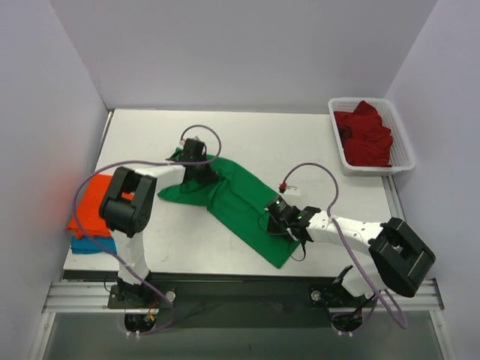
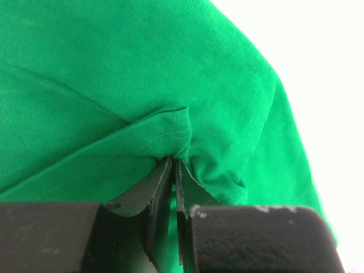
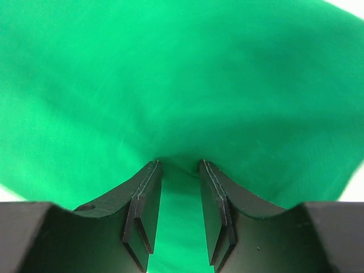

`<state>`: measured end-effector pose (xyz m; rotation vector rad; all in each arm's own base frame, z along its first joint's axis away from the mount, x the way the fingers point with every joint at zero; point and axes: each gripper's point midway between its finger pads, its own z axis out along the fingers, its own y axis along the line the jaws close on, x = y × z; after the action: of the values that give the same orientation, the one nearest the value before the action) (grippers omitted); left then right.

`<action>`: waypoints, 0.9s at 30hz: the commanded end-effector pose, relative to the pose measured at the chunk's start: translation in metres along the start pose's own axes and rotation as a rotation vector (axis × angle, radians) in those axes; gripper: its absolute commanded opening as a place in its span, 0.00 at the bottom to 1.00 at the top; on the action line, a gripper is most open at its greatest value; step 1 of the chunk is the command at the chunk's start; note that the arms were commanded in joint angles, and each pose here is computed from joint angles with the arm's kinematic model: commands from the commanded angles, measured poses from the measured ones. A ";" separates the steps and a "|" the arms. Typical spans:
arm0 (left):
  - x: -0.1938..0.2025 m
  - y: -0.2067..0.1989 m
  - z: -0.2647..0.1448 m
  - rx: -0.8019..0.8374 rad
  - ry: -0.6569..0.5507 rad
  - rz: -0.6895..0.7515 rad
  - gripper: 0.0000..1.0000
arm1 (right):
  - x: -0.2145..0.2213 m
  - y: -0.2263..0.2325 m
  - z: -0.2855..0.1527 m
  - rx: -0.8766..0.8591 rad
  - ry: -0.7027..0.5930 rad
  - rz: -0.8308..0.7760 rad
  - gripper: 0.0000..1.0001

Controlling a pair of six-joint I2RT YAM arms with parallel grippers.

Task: Fold and stack the t-shirts
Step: Rotate the tshirt 90 degrees

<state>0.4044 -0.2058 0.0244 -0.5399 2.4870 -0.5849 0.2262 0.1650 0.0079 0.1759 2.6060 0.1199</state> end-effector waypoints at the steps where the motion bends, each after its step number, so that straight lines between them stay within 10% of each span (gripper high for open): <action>1: 0.009 -0.033 0.027 0.046 0.092 0.055 0.20 | 0.056 0.043 -0.013 -0.136 0.061 0.111 0.34; 12: -0.005 -0.114 0.059 0.219 0.223 0.303 0.77 | 0.053 0.151 -0.037 -0.380 0.014 0.045 0.34; 27: -0.129 -0.102 -0.015 0.225 -0.009 0.203 0.89 | 0.004 0.089 -0.072 -0.276 -0.106 -0.028 0.34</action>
<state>0.5339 -0.2340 0.1068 -0.1734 2.4125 -0.7954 0.1906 0.2864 0.0732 0.0236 2.4740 0.5749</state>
